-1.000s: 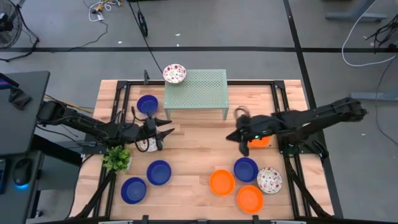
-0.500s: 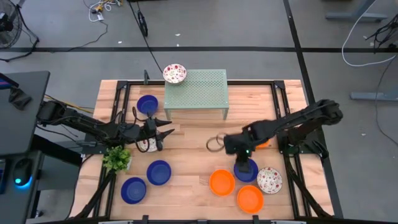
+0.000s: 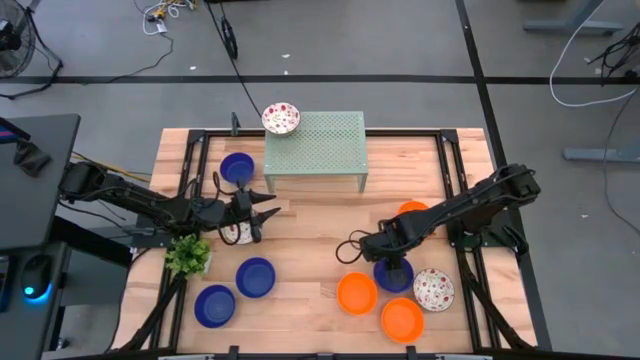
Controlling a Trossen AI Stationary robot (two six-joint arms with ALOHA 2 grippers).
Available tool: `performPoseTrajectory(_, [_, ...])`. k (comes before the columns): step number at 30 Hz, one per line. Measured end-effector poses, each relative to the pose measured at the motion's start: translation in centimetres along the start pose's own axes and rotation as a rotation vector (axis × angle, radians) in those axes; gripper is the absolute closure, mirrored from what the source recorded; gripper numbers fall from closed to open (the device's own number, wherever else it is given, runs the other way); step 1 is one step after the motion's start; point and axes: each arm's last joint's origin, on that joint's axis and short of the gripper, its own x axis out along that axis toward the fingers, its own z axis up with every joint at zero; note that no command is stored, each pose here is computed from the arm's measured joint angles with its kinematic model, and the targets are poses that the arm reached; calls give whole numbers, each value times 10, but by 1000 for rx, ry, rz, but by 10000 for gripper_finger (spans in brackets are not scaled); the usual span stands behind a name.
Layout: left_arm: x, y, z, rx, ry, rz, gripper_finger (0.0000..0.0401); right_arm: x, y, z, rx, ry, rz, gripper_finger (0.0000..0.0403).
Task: Pick & Place Mini bowls
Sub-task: Put the blue bowl on the shelf
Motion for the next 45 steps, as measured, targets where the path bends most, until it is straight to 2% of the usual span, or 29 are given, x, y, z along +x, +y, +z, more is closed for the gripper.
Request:
performPoseTrajectory(5, [0,0,0,0,0,0,220,10,-2,-5,-6,-3,-3,294])
performPoseTrajectory(10, [0,0,0,1,1,0,220,11,-4,-5,54,-9,-37,332])
performPoseTrajectory(14, [0,0,0,0,1,0,220,11,-3,-5,64,-3,-3,332])
performPoseTrajectory(20, [0,0,0,0,1,0,220,11,-2,-5,80,-4,13,307])
performPoseTrajectory(22, [0,0,0,0,1,0,220,11,-2,-4,79,-10,16,312])
performPoseTrajectory(24, [0,0,0,0,1,0,220,11,-2,-4,79,-10,33,332])
performPoseTrajectory(27, [0,0,0,0,1,0,220,11,-1,-4,82,-3,51,382])
performPoseTrajectory(29, [0,0,0,0,2,-5,220,8,-3,-4,116,-5,60,393])
performPoseTrajectory(36, [0,0,0,-1,1,-14,220,-34,-27,2,294,-104,77,398])
performPoseTrajectory(40, [0,0,0,-2,1,-14,220,-71,-48,8,397,-235,139,398])
performPoseTrajectory(45, [0,0,0,-1,2,-14,220,-133,-82,23,517,-456,159,400])
